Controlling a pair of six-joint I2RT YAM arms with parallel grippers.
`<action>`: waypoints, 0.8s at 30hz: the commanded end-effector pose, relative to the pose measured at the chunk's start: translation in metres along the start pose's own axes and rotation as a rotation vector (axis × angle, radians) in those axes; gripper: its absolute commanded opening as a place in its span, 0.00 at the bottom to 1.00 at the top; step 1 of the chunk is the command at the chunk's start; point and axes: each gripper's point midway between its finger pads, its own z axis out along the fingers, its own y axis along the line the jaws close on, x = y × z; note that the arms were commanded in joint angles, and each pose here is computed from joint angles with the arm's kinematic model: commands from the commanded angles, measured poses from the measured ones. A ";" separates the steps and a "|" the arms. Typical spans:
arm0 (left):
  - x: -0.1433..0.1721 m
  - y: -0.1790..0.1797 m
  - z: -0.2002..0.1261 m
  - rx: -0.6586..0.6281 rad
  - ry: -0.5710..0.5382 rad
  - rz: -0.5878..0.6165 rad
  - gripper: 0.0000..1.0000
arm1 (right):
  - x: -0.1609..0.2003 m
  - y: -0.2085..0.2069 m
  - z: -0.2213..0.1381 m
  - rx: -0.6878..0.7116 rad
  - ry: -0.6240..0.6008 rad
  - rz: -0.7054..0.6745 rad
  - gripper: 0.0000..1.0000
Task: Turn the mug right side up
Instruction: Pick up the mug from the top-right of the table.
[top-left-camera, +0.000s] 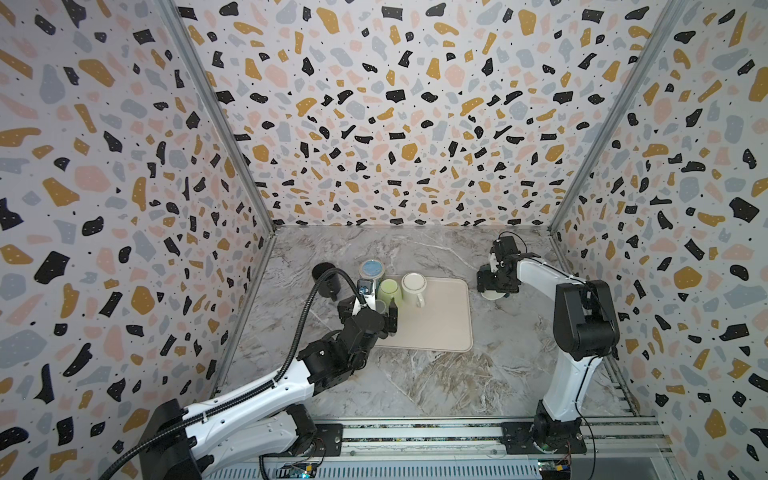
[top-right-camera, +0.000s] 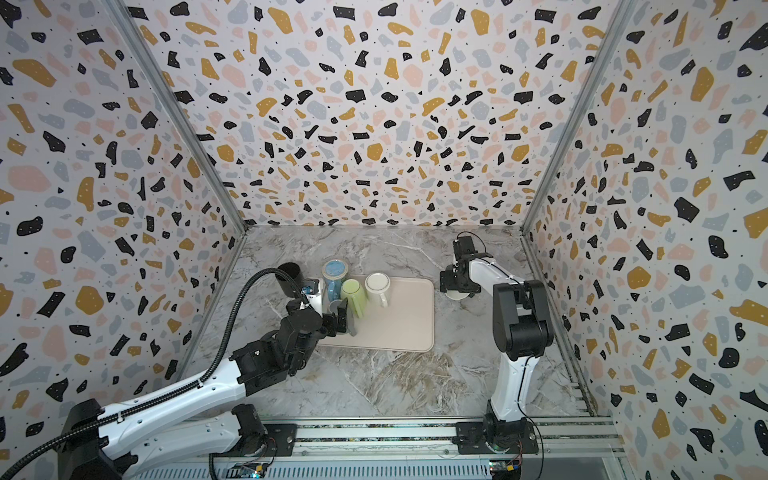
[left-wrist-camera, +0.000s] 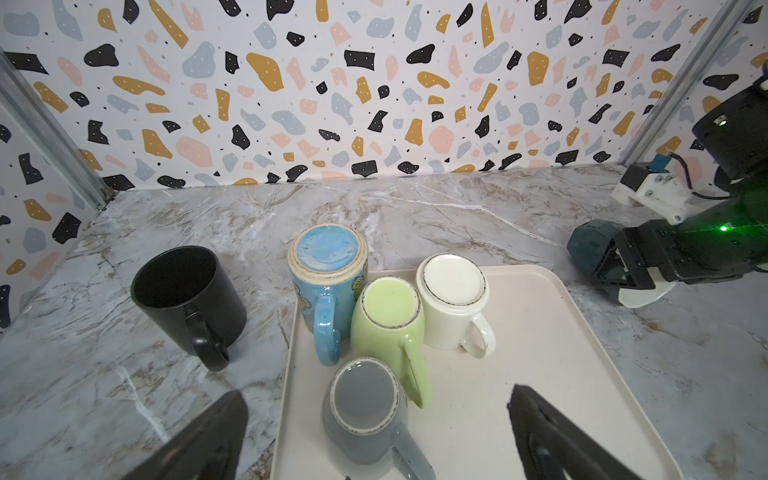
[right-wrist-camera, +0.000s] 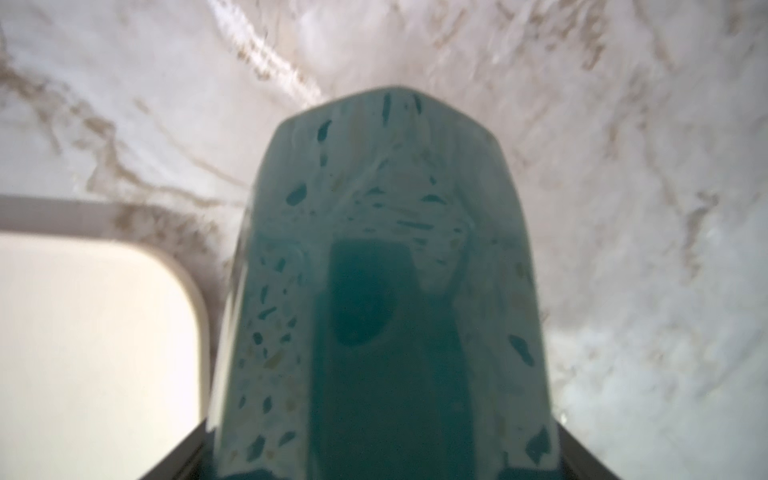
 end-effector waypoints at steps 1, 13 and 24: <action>-0.002 0.000 -0.001 0.017 -0.015 -0.035 0.99 | -0.023 0.020 -0.035 -0.057 -0.132 0.004 0.81; 0.003 0.006 -0.002 0.001 -0.021 -0.036 1.00 | 0.001 0.064 -0.039 -0.154 -0.112 -0.047 0.88; 0.004 0.012 -0.003 -0.021 -0.026 -0.039 1.00 | 0.030 0.104 -0.030 -0.214 -0.072 -0.132 0.96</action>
